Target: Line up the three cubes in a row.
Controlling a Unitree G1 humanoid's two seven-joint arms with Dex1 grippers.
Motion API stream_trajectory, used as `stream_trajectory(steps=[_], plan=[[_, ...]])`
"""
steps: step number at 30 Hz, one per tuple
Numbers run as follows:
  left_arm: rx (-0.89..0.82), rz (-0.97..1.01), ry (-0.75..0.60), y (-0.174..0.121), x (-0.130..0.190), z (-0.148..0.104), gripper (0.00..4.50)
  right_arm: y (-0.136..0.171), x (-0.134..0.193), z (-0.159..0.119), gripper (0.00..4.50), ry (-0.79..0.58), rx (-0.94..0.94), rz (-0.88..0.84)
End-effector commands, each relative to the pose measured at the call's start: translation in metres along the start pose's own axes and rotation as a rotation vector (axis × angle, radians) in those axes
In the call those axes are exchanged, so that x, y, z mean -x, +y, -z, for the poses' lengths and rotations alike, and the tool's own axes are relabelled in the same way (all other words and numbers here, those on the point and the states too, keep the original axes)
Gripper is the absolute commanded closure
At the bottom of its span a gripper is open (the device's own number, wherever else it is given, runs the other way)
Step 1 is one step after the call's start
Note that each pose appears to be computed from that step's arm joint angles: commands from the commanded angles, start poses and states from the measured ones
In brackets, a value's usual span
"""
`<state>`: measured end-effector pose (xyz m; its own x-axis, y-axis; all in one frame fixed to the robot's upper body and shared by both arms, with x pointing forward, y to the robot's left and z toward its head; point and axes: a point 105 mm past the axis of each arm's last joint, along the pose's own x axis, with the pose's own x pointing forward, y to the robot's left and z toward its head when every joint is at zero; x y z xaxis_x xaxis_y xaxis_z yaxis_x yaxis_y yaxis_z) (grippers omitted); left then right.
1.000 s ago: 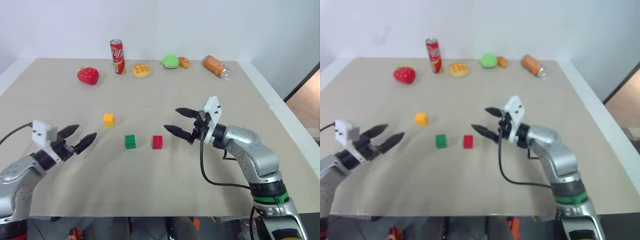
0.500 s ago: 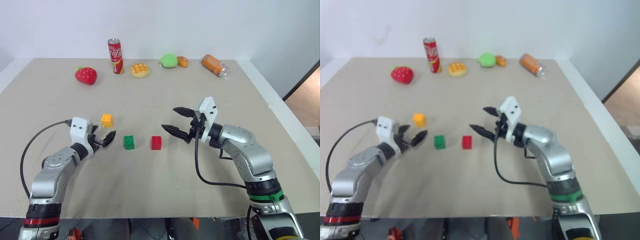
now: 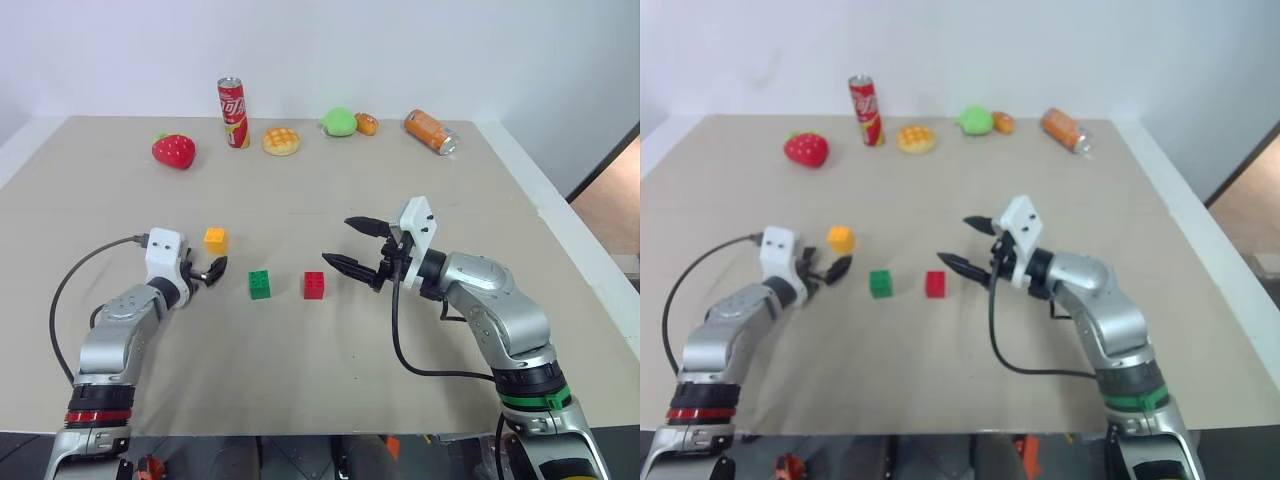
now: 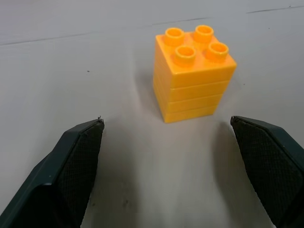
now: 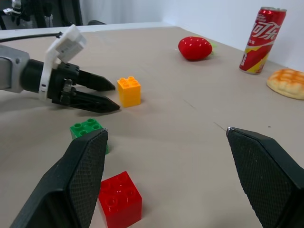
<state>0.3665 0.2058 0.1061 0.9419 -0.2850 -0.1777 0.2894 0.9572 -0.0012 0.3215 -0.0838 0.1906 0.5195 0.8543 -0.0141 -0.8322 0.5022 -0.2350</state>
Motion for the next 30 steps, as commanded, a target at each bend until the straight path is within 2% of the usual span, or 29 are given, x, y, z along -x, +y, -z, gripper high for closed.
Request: stream_trajectory(steps=[1, 9, 23, 27, 30], plan=[[-0.033, 0.008, -0.041, -0.004, -0.010, -0.015, 0.07, 0.003, 0.004, -0.014, 0.36, -0.042, 0.025, -0.006], [-0.043, -0.001, -0.056, -0.007, -0.025, -0.022, 0.07, 0.006, 0.003, -0.013, 0.36, -0.039, 0.021, -0.012], [-0.048, -0.021, -0.039, 0.000, -0.007, -0.017, 0.07, 0.004, 0.003, -0.010, 0.36, -0.032, 0.008, -0.013], [-0.055, -0.046, -0.019, 0.000, -0.011, -0.013, 0.07, 0.004, 0.001, -0.010, 0.36, -0.033, 0.008, -0.017], [0.012, -0.044, -0.052, -0.002, -0.013, -0.019, 0.07, 0.005, 0.000, -0.011, 0.36, -0.037, 0.008, -0.022]])
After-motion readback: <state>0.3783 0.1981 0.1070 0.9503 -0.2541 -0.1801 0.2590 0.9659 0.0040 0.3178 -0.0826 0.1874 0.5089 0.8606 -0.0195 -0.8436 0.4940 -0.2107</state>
